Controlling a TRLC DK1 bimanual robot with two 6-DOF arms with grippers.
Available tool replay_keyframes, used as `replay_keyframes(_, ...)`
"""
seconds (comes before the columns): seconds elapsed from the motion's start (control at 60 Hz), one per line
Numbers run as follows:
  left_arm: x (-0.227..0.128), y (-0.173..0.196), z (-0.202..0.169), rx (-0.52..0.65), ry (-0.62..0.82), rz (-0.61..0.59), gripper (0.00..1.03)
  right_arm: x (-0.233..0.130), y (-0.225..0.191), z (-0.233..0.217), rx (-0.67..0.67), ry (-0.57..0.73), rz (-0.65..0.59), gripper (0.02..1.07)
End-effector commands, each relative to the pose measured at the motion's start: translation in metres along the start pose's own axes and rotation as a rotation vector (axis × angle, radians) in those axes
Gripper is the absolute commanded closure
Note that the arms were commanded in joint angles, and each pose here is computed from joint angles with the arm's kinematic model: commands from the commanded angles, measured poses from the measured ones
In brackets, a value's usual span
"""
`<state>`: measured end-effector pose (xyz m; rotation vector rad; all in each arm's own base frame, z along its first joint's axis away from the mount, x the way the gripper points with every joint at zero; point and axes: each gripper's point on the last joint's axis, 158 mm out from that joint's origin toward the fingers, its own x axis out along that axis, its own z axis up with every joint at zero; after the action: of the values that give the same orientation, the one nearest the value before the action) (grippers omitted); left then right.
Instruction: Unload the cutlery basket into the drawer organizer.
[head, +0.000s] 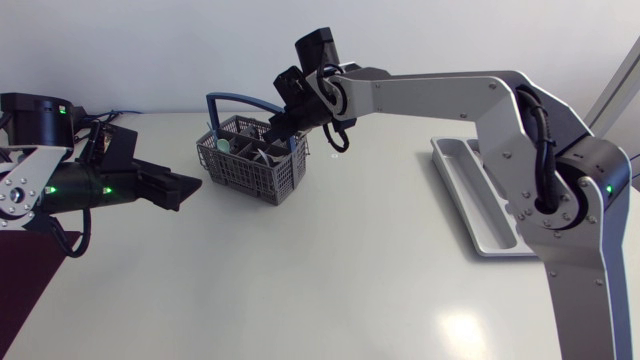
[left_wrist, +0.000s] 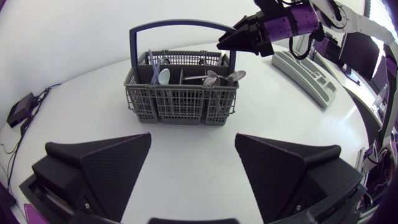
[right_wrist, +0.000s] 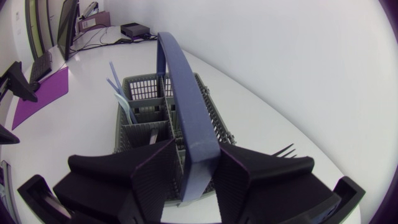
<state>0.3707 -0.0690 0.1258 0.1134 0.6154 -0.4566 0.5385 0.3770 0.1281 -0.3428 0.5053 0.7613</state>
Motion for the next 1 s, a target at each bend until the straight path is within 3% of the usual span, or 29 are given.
replay_keyframes(0.0, -0.002, 0.0, 0.0, 0.019, -0.009, -0.001, 0.09, 0.011, 0.0, -0.022, -0.001, 0.044, 0.006, 0.8)
replay_keyframes(0.2, -0.005, -0.003, 0.004, 0.025, -0.023, -0.004, 0.09, 0.012, 0.002, -0.038, 0.001, 0.082, 0.016, 0.91)
replay_keyframes(0.467, -0.009, -0.006, 0.006, 0.03, -0.03, -0.003, 0.09, -0.018, 0.009, -0.056, 0.001, 0.13, 0.024, 0.91)
replay_keyframes(0.683, -0.01, -0.007, 0.003, 0.029, -0.021, -0.005, 0.09, -0.075, 0.025, -0.077, 0.007, 0.18, 0.049, 0.91)
replay_keyframes(0.983, -0.002, -0.005, -0.004, 0.022, 0.002, -0.012, 0.09, -0.158, 0.062, -0.14, 0.0, 0.233, 0.12, 0.91)
